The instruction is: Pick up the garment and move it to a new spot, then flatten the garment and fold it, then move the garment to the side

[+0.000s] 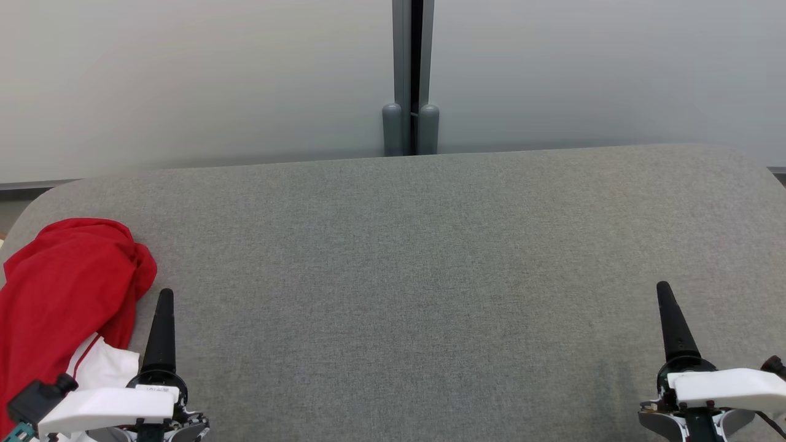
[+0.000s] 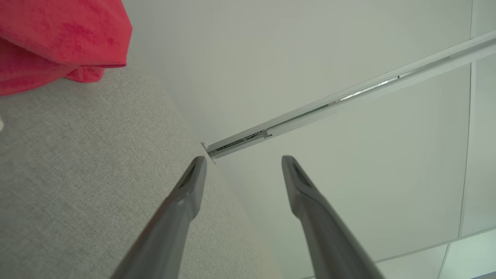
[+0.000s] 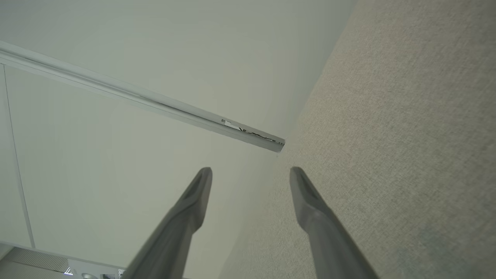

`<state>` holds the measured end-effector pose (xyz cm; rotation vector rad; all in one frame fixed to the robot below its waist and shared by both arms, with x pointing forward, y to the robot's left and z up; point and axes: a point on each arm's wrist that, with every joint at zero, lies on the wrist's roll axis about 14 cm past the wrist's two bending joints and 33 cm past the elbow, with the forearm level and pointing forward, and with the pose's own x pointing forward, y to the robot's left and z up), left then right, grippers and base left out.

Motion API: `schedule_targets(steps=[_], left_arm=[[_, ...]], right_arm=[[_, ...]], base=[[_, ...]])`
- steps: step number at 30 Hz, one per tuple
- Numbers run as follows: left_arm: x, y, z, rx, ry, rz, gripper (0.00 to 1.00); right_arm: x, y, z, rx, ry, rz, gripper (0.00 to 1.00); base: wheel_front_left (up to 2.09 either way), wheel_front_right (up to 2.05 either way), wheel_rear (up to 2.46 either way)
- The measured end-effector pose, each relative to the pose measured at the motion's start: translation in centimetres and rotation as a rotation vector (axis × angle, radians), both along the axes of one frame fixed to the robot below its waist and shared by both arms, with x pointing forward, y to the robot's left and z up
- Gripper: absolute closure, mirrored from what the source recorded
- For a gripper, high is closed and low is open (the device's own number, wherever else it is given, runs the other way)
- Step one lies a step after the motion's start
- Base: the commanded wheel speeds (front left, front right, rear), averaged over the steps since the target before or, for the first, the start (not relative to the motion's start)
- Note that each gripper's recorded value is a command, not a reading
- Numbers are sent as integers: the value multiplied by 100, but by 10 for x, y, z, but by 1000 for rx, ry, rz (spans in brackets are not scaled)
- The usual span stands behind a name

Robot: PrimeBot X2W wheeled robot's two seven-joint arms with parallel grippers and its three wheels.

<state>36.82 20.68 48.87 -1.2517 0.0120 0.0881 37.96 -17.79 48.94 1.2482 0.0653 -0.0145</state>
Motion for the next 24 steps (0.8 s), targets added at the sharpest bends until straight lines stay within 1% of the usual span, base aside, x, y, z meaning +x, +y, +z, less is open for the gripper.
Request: schedule_targets(steps=[8, 16, 22, 24], left_arm=[[1, -8, 14, 165, -39, -24, 0], [-4, -13, 16, 296, -44, -37, 0], [-6, -12, 14, 388, -40, -37, 0], [-8, -14, 14, 435, -41, -45, 0]], right_arm=[[-2, 18, 2, -215, -20, 64, 0], [-3, 30, 5, -350, -48, 98, 0], [-3, 33, 13, -435, -84, 102, 0], [-3, 37, 15, -481, -97, 115, 0]], base=[[0, 0, 0], [0, 0, 0], [0, 0, 0], [0, 0, 0]])
